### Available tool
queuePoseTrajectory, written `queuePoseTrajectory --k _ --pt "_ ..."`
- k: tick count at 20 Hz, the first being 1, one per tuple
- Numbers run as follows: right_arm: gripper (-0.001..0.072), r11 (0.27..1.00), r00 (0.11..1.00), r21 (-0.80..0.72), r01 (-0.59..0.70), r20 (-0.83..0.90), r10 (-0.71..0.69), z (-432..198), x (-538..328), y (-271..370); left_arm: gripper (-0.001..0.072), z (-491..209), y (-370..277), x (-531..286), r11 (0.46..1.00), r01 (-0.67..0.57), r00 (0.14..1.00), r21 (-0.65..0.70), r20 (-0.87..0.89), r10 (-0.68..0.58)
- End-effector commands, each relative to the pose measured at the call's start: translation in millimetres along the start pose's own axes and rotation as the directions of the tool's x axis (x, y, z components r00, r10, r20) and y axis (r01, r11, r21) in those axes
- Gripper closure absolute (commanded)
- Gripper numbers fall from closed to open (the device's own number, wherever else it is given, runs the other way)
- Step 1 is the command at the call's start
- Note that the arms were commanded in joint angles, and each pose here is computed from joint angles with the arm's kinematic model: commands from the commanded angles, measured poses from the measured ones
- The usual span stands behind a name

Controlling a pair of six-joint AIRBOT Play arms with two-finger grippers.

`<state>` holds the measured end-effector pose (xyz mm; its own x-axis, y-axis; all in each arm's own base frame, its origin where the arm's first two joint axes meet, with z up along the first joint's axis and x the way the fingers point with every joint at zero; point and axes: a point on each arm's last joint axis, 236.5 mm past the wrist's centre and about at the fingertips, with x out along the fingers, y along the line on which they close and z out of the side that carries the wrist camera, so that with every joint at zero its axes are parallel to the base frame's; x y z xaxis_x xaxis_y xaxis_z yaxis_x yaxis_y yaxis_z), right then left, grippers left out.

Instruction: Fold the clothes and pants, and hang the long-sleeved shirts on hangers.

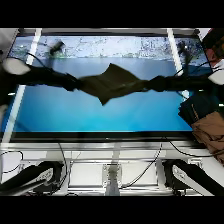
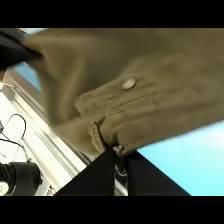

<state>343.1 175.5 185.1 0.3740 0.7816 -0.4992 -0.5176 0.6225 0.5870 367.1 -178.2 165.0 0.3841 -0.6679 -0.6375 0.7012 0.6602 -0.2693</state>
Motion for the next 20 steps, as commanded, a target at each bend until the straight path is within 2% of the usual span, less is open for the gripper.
queuePoseTrajectory --k 1,4,6,8,11,14,17,20 --pt "0.0675 0.967 0.991 -0.253 0.032 0.136 0.003 37 -66 84 0.0674 58 -56 -114 0.969 -0.175 0.953 0.174 0.278 0.122" --pt "0.0674 0.928 0.964 -0.365 0.074 0.263 0.027 44 -116 150 0.0675 68 -114 -191 0.913 -0.319 0.864 0.253 0.473 0.171" --pt "0.0675 0.907 0.945 -0.408 0.101 0.323 0.041 37 -139 180 0.0676 73 -151 -239 0.868 -0.416 0.77 0.27 0.613 0.178" --pt "0.0675 0.923 0.94 -0.374 0.095 0.338 0.04 29 -146 189 0.0676 74 -176 -271 0.864 -0.449 0.692 0.23 0.701 0.173" --pt "0.0675 0.964 0.953 -0.258 0.06 0.304 0.022 26 -127 163 0.0678 62 -160 -242 0.937 -0.326 0.761 0.128 0.623 0.18" --pt "0.0675 0.996 0.967 -0.079 0.045 0.255 -0.024 20 -84 99 0.0677 30 -98 -162 0.978 -0.21 0.877 -0.015 0.439 0.195" --pt "0.0674 0.981 0.939 0.162 0.108 0.306 -0.154 21 -36 1 0.0676 -11 -25 -75 0.97 -0.166 0.934 -0.18 0.287 0.213" --pt "0.0674 0.914 0.871 0.342 0.217 0.356 -0.34 13 7 -94 0.0675 -37 26 15 0.938 -0.117 0.952 -0.326 0.233 0.2"
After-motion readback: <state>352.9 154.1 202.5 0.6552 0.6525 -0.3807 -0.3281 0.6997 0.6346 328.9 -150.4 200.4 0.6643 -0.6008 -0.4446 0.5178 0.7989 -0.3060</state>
